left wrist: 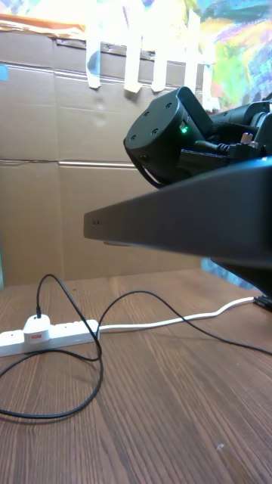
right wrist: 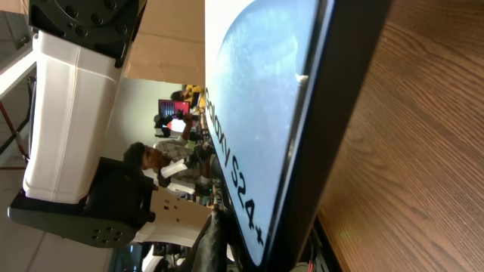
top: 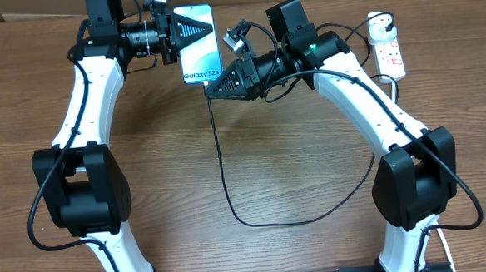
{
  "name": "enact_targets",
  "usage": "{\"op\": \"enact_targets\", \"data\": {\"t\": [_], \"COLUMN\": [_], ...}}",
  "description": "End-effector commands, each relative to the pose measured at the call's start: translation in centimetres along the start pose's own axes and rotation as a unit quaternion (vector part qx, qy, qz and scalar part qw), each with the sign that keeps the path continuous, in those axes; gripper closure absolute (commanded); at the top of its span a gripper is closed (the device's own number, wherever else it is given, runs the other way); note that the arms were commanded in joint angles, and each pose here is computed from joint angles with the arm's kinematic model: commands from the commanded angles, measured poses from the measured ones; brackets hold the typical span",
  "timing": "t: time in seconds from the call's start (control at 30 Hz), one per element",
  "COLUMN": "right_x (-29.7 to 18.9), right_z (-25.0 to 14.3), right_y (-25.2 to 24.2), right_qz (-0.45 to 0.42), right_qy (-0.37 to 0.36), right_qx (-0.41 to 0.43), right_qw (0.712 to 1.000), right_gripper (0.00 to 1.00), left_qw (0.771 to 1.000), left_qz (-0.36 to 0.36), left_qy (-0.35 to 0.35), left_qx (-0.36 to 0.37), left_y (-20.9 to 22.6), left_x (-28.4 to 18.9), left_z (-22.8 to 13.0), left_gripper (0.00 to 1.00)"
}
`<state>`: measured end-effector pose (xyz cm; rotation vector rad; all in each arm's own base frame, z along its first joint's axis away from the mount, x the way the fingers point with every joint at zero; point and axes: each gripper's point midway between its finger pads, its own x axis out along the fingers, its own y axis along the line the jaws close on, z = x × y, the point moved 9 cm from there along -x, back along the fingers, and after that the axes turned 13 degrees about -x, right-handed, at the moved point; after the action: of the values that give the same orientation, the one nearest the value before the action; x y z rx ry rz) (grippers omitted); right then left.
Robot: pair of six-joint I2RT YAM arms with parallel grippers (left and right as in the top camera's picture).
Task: Plug charger to phone and switch on socket
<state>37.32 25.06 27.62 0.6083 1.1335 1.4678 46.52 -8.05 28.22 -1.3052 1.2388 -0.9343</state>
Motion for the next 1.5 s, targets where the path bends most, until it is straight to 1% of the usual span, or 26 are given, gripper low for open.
{"op": "enact_targets", "data": {"t": [0.0,0.53,0.67,1.47], "right_x": [-0.1,-0.1,-0.1,-0.1], "right_z": [0.5,0.4,0.5,0.5], "right_y": [1.0,1.1,1.5,2.1], "right_qz": [-0.020,-0.016,0.009,0.039], "right_qy": [-0.011,-0.009,-0.006,0.001], "right_qx": [-0.022,-0.023,-0.035,-0.042], "right_qw": [0.999,1.000,0.999,0.998], "right_gripper": [0.96,0.96,0.96,0.96], "left_qw": [0.998,0.998,0.998,0.998], "left_qz": [-0.021,-0.022,-0.022,-0.023], "left_qy": [0.057,0.055,0.055,0.052], "left_qx": [-0.008,-0.003,-0.001,0.010], "left_y": [-0.8,-1.1,-1.1,-1.3], "left_x": [1.3,1.3,1.3,1.3], "left_z": [-1.4,-1.3,-1.2,-1.1], "left_gripper": [0.96,0.96,0.96,0.96]}}
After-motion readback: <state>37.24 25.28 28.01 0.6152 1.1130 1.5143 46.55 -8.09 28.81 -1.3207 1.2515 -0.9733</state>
